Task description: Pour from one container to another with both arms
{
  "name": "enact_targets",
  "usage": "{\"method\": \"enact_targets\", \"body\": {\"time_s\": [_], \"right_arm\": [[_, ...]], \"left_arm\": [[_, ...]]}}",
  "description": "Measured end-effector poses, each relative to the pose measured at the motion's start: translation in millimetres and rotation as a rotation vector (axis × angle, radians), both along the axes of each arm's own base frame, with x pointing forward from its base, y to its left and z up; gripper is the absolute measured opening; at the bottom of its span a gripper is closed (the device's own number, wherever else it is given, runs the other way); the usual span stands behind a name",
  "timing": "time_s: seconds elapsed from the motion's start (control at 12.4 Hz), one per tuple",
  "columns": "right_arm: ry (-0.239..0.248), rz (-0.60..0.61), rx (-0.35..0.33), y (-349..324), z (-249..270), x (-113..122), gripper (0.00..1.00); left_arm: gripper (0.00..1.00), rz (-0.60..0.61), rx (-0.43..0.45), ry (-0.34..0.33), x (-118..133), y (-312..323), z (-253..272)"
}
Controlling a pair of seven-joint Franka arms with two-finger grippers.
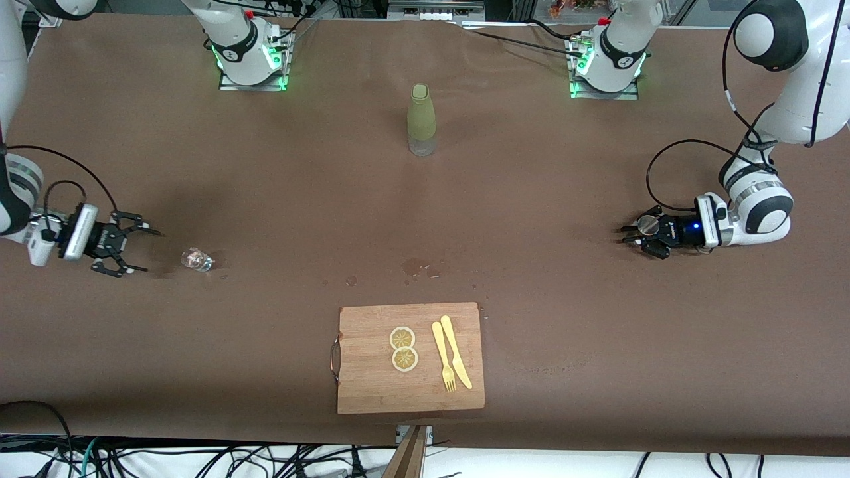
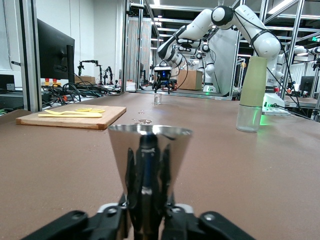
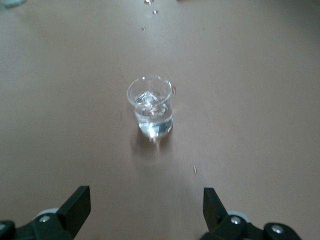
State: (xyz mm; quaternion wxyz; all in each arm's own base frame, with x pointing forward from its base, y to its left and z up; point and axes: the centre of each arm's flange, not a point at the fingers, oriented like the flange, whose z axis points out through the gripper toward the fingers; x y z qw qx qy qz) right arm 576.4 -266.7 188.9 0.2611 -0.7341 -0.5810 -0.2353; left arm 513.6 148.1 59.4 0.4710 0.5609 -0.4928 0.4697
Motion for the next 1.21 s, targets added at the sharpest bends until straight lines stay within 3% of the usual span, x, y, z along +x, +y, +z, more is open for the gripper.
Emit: {"method": "enact_targets", "body": {"time_s": [0.08,0.16,0.56,0.64,0.96,1.21], "right_arm": [[0.032,-0.021,-0.038,-5,21,0,1.0],[0.078,-0.053,-0.081,-6,43,1,1.0],[0.302,-0.275,-0.347,61,157,19,1.0],[0.335,-0.33,-0.382,77,170,22,1.0],[0.443,-0.551,-0.516,139,185,38,1.0],[0.478,-0.752,-0.632,203,195,50,1.0]], "left_arm": [[0.32,0.001,0.0,0.002,-1,0,-1],[0.4,0.003,0.002,0.004,-1,2,-2],[0.94,0.007,0.007,0.0,-3,6,-3],[1.0,0.008,0.009,-0.001,-3,7,-2],[1.0,-0.007,0.039,-0.008,-1,18,7],[1.0,-0.04,0.119,0.0,-3,48,34]]}}
